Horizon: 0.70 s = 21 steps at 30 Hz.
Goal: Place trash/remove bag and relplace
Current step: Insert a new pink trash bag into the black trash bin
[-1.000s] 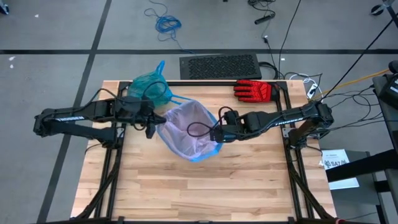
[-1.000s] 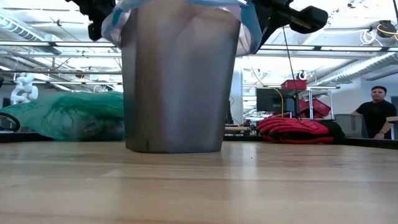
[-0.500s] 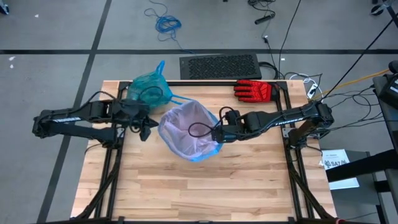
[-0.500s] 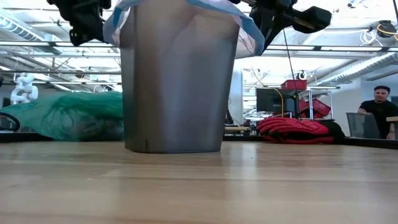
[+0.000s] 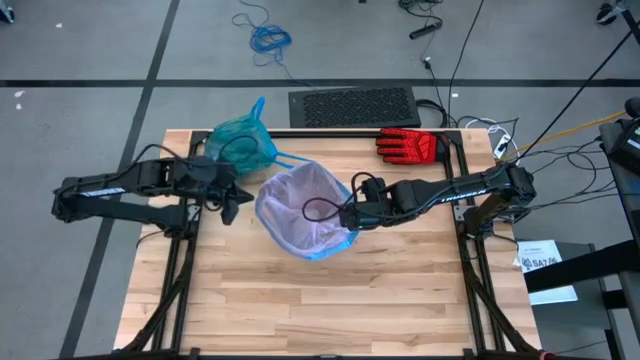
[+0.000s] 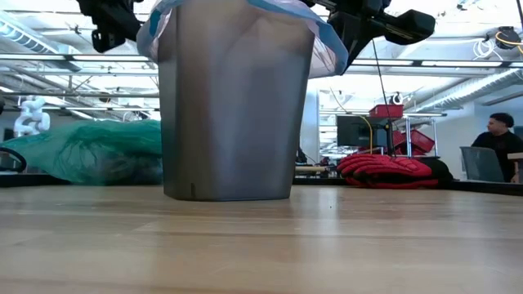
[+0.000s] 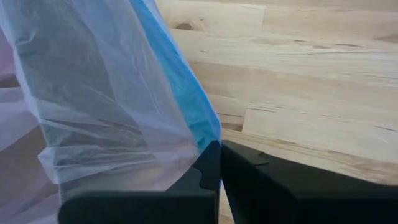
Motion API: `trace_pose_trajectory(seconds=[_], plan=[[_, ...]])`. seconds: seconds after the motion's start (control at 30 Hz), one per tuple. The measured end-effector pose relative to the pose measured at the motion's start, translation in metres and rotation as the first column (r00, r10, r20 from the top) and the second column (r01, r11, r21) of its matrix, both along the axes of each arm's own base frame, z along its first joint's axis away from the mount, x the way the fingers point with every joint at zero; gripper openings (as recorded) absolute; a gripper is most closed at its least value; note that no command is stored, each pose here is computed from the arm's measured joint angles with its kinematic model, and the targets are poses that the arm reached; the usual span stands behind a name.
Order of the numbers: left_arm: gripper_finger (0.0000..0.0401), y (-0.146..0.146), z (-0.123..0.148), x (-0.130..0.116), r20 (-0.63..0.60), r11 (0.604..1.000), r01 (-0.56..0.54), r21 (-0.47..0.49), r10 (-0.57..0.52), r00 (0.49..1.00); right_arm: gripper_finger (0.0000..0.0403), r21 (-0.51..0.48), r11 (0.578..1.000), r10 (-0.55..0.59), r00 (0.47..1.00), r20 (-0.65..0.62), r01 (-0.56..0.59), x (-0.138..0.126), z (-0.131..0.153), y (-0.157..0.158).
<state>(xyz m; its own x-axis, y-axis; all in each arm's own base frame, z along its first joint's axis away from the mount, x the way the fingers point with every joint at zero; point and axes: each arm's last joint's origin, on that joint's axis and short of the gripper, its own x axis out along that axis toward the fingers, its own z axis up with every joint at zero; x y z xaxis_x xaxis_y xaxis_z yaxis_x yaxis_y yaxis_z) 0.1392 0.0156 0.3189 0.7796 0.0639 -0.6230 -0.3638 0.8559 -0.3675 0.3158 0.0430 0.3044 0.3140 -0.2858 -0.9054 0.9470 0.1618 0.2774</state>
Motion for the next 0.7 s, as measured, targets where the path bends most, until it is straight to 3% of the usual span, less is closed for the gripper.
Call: trace_pose_trajectory(seconds=[0.27,0.7], plan=[[0.0000,-0.001,0.002,-0.004,0.007,1.000,0.021,0.020,-0.021,1.000,0.0000,0.000,1.000,0.000,1.000,-0.001,0.000,0.000,0.000,0.000],[0.0000,0.001,-0.011,0.016,-0.036,0.996,0.079,0.047,-0.077,0.996,0.0000,0.002,1.000,-0.001,1.000,-0.001,0.001,0.000,0.000,0.000]])
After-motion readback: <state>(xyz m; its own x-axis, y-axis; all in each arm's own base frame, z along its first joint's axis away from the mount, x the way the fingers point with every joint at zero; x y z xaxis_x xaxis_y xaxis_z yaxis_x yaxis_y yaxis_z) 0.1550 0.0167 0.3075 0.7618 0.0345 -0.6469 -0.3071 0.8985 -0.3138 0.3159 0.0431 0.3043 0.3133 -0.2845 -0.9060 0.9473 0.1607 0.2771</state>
